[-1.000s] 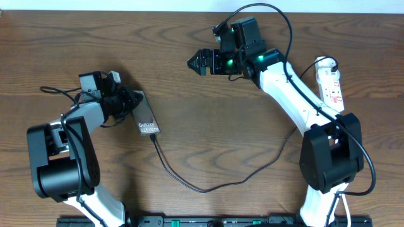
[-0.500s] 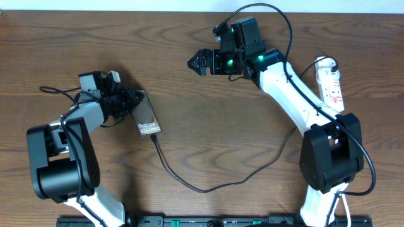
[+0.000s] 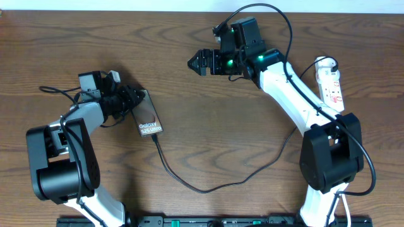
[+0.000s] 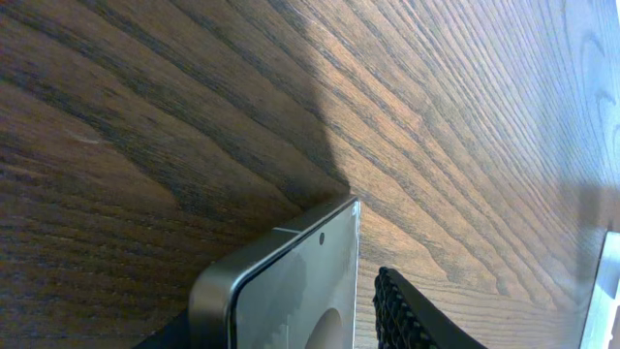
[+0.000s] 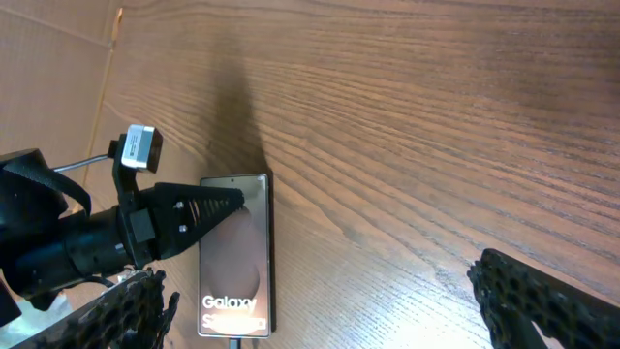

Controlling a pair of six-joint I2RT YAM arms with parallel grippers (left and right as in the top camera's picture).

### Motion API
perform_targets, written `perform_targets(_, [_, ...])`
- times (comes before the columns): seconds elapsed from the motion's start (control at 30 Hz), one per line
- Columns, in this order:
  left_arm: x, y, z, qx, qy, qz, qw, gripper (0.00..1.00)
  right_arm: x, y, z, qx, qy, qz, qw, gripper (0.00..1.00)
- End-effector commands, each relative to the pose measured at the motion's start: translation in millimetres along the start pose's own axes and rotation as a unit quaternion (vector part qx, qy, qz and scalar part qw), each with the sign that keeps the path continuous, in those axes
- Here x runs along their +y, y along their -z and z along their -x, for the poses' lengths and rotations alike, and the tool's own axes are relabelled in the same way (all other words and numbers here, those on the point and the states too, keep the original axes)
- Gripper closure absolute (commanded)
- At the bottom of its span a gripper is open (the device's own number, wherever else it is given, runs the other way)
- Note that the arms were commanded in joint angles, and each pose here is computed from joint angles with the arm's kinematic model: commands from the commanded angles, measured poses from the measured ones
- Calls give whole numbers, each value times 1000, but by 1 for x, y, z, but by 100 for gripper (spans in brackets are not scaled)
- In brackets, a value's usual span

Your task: Plug charger to phone and switch on socket

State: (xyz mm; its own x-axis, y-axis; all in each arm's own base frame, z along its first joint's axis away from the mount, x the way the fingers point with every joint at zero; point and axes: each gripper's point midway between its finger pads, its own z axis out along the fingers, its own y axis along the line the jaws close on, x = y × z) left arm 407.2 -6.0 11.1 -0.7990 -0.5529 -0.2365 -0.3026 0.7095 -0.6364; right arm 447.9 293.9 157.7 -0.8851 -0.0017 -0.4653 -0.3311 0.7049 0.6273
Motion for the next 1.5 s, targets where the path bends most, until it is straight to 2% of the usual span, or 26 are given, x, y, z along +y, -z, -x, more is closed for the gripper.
perform_targets(0.0, [26,-5,-11,10,13,49,999,57,5,0,1,-2,13,1,1000,1])
perform_targets(0.77, [31,-4,-14,15,18,62,998,56,5,0,1,-1,13,1,1000,1])
perform_targets(1.23, [41,-2,-15,13,23,90,996,56,5,0,1,-1,12,1,1000,1])
perform_targets(1.47, [56,1,-17,11,28,130,991,56,5,0,1,-1,12,1,1000,1])
